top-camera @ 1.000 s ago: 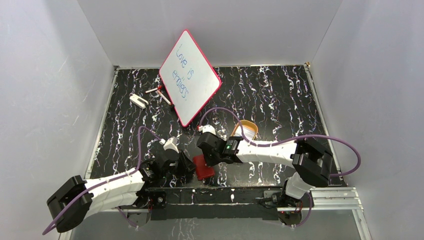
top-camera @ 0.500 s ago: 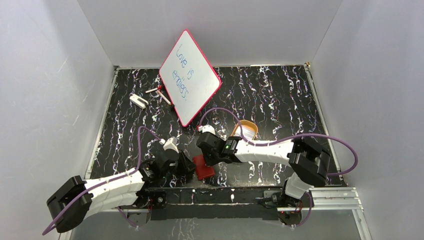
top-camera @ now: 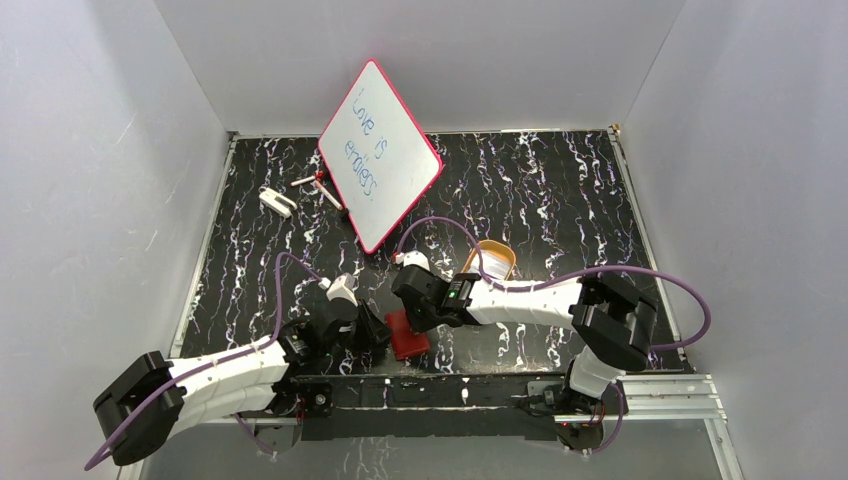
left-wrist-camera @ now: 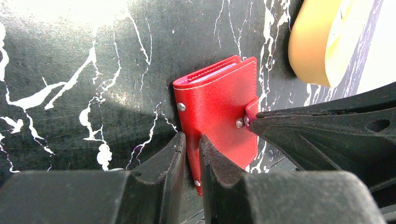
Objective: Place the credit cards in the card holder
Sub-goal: Close the card holder at the center of the board.
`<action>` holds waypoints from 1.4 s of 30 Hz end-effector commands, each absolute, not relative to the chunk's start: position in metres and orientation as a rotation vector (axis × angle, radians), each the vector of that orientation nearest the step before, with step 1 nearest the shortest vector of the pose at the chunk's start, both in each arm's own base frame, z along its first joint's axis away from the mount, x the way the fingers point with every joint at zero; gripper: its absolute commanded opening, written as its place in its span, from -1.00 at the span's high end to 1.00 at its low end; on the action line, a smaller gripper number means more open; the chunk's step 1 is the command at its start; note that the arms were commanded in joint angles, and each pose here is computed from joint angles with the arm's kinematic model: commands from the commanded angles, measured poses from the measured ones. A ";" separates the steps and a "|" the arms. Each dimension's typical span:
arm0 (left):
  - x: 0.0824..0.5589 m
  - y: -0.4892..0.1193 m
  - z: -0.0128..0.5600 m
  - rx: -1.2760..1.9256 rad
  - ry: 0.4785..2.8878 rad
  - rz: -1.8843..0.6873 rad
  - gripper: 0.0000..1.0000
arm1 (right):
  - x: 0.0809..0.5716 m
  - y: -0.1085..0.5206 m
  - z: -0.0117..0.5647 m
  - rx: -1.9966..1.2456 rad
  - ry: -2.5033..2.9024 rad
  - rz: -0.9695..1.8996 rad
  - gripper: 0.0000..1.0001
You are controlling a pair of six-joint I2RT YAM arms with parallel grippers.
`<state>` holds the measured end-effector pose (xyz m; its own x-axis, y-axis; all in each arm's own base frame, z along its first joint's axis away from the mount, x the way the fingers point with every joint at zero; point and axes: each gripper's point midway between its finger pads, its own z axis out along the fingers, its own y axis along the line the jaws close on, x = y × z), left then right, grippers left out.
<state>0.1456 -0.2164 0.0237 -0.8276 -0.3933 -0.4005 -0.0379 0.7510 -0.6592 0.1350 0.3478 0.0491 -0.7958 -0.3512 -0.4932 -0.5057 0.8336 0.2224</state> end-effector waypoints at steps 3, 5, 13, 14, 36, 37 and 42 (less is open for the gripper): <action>0.153 -0.217 0.032 -0.333 2.393 -0.885 0.69 | 0.135 0.352 0.046 -0.643 2.572 0.498 1.00; 0.152 -0.217 0.032 -0.333 2.394 -0.884 0.69 | 0.134 0.351 0.044 -0.650 2.576 0.498 1.00; 0.153 -0.217 0.032 -0.335 2.391 -0.886 0.69 | 0.131 0.350 0.039 -0.672 2.600 0.488 1.00; 0.153 -0.217 0.032 -0.334 2.391 -0.887 0.69 | 0.130 0.350 0.038 -0.673 2.602 0.488 1.00; 0.152 -0.217 0.032 -0.339 2.392 -0.893 0.69 | 0.124 0.354 0.025 -0.702 2.645 0.498 1.00; 0.151 -0.217 0.032 -0.338 2.392 -0.894 0.69 | 0.123 0.354 0.025 -0.704 2.648 0.499 1.00; 0.151 -0.216 0.032 -0.339 2.392 -0.892 0.69 | 0.121 0.352 0.018 -0.714 2.669 0.482 1.00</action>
